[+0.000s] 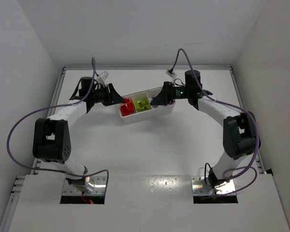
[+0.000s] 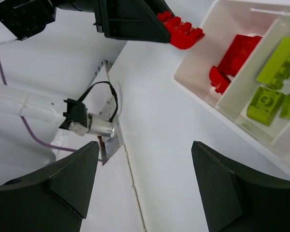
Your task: Sort the legos into containers by color
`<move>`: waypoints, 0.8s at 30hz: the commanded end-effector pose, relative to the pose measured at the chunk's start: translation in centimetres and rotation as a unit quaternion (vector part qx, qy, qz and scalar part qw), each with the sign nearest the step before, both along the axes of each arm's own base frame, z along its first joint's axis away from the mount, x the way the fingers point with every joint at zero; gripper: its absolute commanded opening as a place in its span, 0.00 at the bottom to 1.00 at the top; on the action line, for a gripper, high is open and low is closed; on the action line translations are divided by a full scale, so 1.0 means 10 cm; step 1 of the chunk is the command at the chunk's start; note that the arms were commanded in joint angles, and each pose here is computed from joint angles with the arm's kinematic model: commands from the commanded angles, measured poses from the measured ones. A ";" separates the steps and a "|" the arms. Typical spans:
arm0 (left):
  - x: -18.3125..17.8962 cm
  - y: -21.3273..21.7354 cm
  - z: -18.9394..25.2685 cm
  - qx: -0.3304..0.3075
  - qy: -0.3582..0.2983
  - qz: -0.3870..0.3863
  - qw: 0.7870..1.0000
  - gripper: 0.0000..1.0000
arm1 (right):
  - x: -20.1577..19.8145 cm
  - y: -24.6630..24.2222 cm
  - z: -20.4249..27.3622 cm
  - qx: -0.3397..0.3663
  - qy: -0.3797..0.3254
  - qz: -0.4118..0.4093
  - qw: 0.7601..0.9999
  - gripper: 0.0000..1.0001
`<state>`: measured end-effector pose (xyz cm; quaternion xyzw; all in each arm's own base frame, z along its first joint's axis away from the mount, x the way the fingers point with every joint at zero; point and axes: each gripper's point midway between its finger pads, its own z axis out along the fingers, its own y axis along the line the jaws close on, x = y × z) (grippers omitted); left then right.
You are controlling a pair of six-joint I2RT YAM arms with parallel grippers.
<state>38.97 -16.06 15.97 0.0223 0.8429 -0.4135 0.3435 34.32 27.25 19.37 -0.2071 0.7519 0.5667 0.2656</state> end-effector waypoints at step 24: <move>0.08 -0.17 0.59 0.016 -0.105 -0.012 0.994 0.92 | 0.15 -0.64 -0.05 -0.076 -0.072 -0.093 0.990 0.84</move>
